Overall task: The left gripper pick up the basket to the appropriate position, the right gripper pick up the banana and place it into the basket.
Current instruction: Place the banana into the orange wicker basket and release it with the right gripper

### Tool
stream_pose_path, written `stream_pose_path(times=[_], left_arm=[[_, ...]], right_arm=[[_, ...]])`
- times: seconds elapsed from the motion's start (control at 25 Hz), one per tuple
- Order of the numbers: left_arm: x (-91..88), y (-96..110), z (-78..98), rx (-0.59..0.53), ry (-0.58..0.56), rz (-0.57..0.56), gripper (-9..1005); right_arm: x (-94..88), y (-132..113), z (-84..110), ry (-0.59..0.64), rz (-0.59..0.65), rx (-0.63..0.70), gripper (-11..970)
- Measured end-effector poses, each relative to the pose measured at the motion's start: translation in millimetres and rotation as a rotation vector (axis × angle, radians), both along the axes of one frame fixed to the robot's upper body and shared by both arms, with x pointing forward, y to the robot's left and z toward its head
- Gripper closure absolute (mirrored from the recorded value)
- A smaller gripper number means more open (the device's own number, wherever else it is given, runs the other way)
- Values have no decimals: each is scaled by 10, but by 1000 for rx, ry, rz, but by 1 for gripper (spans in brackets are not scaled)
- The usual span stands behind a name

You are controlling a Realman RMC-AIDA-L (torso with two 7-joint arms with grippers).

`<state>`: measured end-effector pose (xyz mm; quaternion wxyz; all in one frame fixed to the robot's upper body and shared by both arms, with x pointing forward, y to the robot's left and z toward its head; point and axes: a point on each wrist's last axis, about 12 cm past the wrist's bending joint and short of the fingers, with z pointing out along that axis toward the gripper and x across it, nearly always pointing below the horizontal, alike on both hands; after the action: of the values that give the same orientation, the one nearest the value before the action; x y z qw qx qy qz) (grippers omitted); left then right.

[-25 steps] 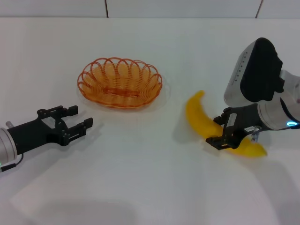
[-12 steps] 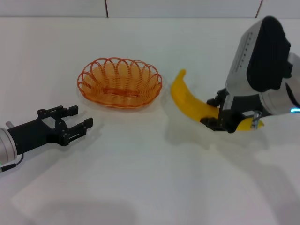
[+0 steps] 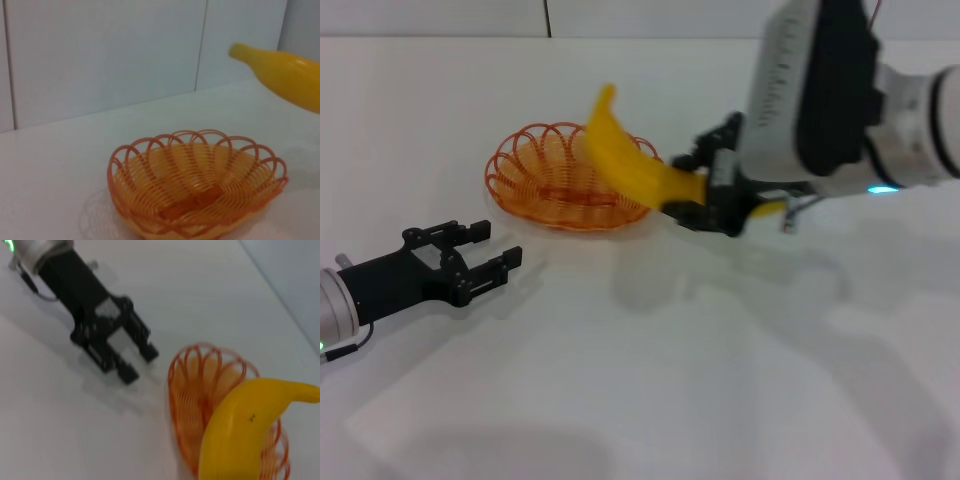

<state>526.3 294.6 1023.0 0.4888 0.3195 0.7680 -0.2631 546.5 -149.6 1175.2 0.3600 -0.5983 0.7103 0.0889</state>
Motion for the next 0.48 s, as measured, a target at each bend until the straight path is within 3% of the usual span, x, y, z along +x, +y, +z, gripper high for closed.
stream_pose_path(times=[0.28, 0.48], left_arm=[[25, -20, 14, 3, -4, -10, 392], [32, -23, 19, 2, -6, -10, 392]], right_arm=[[161, 389, -24, -108, 69, 11, 498], [290, 645, -157, -146, 106, -8, 496]])
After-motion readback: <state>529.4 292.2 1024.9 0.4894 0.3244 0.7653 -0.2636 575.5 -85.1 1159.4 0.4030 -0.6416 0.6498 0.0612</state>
